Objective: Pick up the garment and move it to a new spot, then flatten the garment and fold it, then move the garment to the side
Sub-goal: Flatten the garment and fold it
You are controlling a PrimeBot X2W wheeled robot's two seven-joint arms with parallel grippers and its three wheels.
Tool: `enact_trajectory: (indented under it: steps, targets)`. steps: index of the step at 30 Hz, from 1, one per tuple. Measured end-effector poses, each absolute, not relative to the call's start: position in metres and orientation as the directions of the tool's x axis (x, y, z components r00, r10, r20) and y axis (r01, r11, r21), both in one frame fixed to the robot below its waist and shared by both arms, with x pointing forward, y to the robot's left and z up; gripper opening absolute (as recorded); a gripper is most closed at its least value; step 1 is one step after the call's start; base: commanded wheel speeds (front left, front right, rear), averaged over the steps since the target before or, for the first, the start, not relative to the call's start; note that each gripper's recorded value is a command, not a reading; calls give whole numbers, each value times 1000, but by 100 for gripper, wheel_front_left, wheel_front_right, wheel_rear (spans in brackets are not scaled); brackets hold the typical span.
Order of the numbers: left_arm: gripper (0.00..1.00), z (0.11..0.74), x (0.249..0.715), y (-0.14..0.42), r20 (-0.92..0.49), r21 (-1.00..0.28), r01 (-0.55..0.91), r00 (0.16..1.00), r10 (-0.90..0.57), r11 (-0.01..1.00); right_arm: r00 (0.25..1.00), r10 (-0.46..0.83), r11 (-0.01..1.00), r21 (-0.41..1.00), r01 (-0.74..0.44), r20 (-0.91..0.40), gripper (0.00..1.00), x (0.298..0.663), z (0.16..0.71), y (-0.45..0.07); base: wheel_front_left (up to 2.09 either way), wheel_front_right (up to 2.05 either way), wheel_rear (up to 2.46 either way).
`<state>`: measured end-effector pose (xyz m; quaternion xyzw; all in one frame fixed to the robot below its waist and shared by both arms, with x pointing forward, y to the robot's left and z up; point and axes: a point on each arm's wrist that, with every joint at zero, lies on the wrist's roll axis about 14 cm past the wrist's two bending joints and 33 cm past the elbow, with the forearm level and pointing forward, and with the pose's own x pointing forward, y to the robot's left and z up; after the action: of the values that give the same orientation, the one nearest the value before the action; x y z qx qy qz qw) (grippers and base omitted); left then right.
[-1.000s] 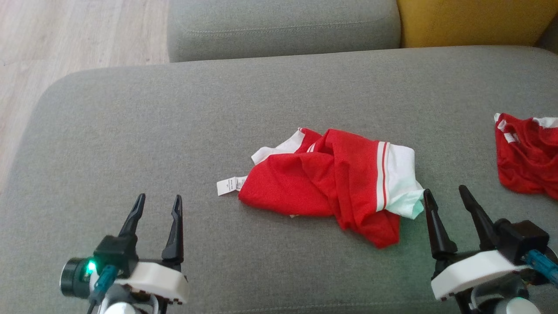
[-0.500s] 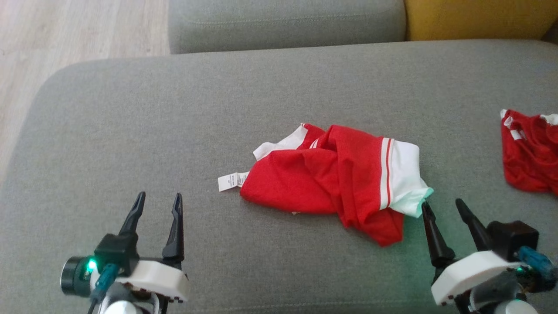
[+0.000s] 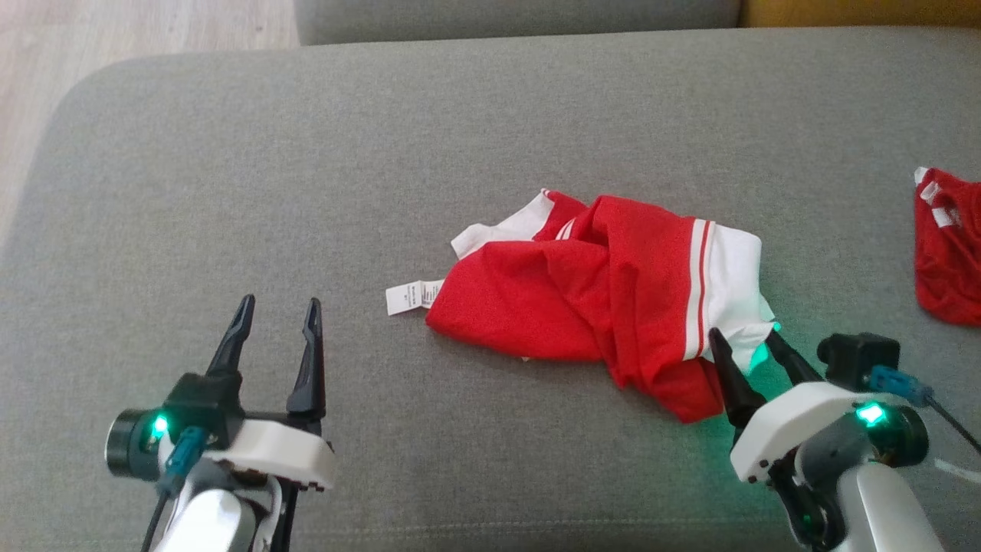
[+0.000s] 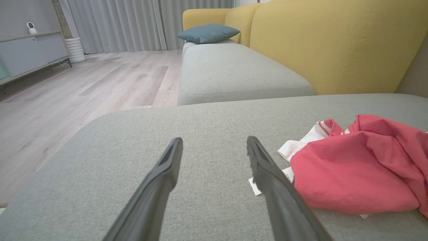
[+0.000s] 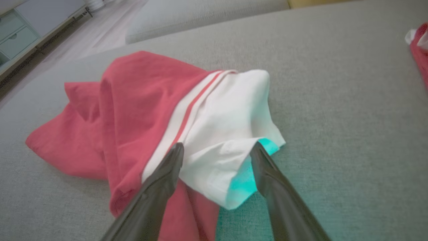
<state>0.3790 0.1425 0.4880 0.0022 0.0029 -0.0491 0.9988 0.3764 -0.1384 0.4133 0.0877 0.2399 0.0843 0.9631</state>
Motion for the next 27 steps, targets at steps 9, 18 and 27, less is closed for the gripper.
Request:
enact_trajectory:
  steps: [9, 18, 27]
  targets:
    - [100, 486, 385, 141, -5, 0, 101, 995, -101, 995, 844, 243, 950, 292, -108, -479, 0, 377, 402, -129, 0, 0, 0]
    - [100, 484, 388, 134, -10, -6, 117, 993, -118, 993, 956, 191, 959, 250, -134, -222, 0, 409, 465, -146, 0, 0, 0]
    - [100, 482, 391, 127, -11, -3, 144, 990, -144, 990, 989, -21, 980, 195, 50, -149, 0, 403, 482, -216, 0, 0, 0]
